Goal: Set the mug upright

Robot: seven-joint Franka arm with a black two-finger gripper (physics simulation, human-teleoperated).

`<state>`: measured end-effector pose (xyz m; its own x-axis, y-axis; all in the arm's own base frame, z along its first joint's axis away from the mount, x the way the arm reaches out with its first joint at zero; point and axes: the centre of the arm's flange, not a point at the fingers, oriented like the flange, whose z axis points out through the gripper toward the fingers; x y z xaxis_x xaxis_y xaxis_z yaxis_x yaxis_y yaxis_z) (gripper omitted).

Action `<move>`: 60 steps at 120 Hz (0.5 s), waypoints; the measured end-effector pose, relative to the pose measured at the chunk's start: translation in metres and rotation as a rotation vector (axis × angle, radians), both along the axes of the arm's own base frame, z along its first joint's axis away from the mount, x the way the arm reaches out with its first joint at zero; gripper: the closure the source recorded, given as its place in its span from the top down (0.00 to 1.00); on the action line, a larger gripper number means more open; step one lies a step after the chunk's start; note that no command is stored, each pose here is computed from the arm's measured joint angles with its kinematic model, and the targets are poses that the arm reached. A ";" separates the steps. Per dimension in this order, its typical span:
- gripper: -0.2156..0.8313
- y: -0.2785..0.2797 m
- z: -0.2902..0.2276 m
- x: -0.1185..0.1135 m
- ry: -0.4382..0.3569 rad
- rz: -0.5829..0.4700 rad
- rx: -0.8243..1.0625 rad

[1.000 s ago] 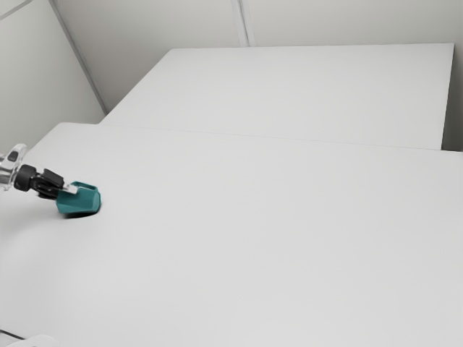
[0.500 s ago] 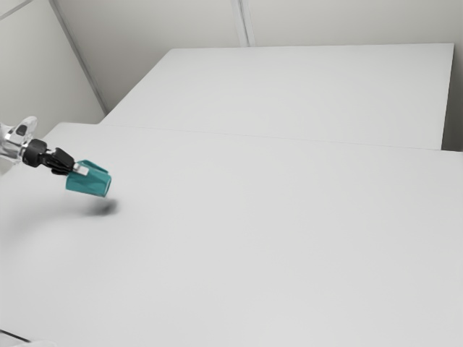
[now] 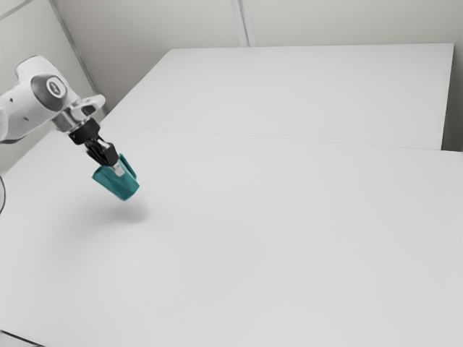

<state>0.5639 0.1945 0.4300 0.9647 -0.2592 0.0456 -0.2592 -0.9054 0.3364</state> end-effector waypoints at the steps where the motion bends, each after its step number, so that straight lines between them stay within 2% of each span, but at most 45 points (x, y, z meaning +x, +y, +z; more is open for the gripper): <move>1: 0.04 -0.002 0.000 0.000 -0.001 0.000 0.010; 31: 0.04 -0.044 -0.020 0.006 -0.028 0.028 0.229; 60: 0.04 -0.048 -0.044 0.022 -0.032 0.125 0.309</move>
<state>0.5861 0.1462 0.3859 0.9893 -0.1452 0.0143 -0.1456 -0.9887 0.0341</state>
